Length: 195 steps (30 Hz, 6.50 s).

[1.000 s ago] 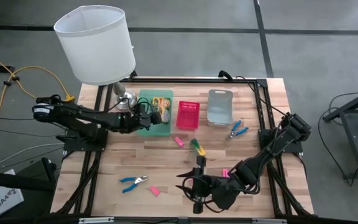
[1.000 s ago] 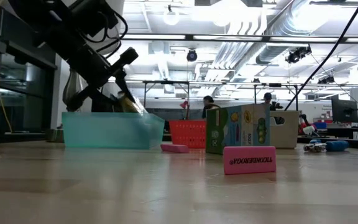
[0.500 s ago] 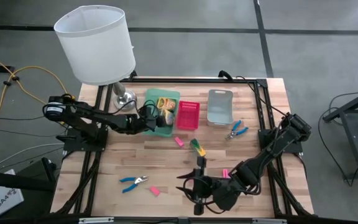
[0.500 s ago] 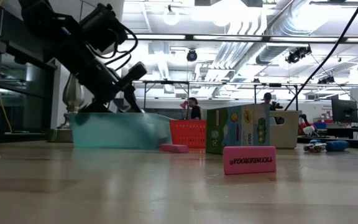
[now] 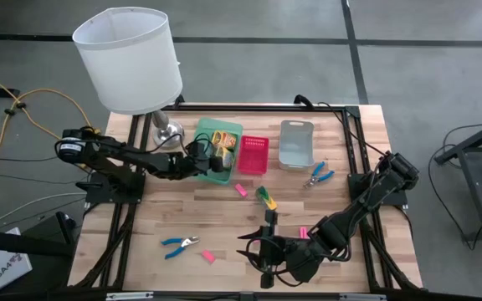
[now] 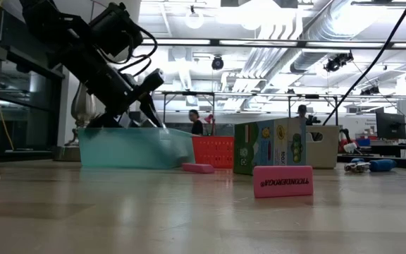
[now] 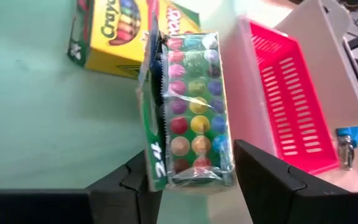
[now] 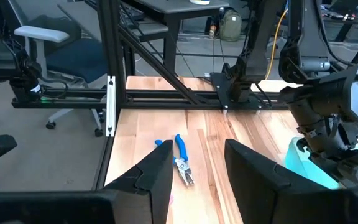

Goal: Pick & Place School Supplies
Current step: Put the yellow crayon box into the green bin

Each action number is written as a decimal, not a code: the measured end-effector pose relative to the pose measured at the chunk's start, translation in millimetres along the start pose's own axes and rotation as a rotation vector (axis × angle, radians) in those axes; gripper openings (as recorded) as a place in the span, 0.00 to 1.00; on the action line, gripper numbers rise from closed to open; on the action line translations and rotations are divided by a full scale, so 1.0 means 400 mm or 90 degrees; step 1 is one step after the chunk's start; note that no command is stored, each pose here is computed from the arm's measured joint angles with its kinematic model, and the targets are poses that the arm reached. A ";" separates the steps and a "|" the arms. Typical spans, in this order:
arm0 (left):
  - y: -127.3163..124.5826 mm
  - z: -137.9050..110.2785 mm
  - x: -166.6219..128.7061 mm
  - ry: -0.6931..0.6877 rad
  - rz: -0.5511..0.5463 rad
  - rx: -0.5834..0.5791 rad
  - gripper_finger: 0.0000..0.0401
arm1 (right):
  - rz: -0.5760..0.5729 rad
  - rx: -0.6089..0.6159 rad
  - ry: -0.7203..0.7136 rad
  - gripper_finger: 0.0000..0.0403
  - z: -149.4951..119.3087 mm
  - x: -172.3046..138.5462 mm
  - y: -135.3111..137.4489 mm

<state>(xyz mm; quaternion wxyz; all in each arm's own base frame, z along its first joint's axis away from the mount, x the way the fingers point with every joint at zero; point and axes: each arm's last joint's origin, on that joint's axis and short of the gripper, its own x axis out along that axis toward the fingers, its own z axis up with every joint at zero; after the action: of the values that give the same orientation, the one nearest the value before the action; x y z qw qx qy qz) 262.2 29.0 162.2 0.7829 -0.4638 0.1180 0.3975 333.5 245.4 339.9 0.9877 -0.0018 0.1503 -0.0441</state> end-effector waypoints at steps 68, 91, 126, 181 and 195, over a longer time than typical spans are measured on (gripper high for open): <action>0.036 0.031 -0.092 0.063 0.090 0.012 0.45 | 0.005 0.003 0.001 0.34 0.000 -0.001 0.000; 0.028 0.032 -0.091 0.061 0.068 0.048 0.45 | 0.033 0.003 0.009 0.34 0.000 0.000 0.003; 0.051 0.017 -0.065 0.061 0.126 0.164 0.58 | 0.038 0.002 0.010 0.34 -0.001 0.000 0.004; -0.085 -0.029 -0.310 0.079 -0.402 0.601 0.71 | 0.040 0.072 0.134 0.34 -0.019 0.075 -0.101; -0.084 -0.089 -0.366 0.110 -0.481 0.686 0.71 | -0.156 0.220 0.305 0.34 -0.084 0.086 -0.207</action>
<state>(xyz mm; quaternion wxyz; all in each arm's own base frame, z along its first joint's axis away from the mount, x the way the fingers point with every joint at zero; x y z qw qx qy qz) 197.1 -83.8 245.1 0.9785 -0.0469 0.1923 -0.0577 349.0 160.3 299.0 0.8971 0.1581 0.3678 -0.1869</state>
